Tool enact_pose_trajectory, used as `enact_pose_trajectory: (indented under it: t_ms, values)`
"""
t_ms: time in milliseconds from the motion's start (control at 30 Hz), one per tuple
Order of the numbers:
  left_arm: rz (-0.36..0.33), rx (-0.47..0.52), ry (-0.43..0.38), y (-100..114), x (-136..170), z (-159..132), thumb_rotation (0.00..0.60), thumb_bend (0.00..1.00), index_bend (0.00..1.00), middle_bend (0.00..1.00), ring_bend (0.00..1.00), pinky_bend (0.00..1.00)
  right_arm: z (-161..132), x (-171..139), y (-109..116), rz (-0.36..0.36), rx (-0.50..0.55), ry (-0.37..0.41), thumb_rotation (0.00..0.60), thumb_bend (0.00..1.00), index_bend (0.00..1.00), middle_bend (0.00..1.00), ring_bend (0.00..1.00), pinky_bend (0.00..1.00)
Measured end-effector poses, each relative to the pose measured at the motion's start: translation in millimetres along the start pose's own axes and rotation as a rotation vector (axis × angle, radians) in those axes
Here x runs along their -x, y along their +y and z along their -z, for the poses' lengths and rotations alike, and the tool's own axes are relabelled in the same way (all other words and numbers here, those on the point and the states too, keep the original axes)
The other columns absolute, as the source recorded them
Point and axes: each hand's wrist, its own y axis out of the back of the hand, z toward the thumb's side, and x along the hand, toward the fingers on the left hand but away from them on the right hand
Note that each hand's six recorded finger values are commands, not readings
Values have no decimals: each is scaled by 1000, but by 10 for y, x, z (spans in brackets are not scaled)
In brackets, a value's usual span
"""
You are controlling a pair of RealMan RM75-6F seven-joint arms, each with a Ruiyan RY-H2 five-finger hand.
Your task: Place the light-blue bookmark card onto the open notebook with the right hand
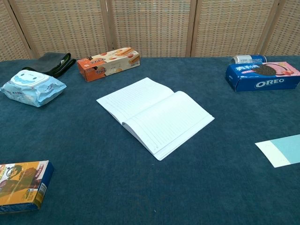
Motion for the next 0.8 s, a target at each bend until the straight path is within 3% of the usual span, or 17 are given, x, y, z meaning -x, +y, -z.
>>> enact_pose_trajectory:
  t_ms: [167,333,567,800]
  values:
    - [4,-1,1,-6,-11,-2,600,0,0,0,0,0,-15,13,-30,-25,-7,17,600,0,0,0,0,0]
    - [6,-4,7,-12,-18,0,600,0,0,0,0,0,-78,76,-140,-100,-1,81,600,0,0,0,0,0]
    - [11,-3,11,-29,-52,-17,600,0,0,0,0,0,-245,320,-428,-261,-36,223,600,0,170,0,0,0]
    - [34,-21,20,-81,-98,-26,600,0,0,0,0,0,-478,636,-742,-414,-92,388,600,0,189,0,0,0]
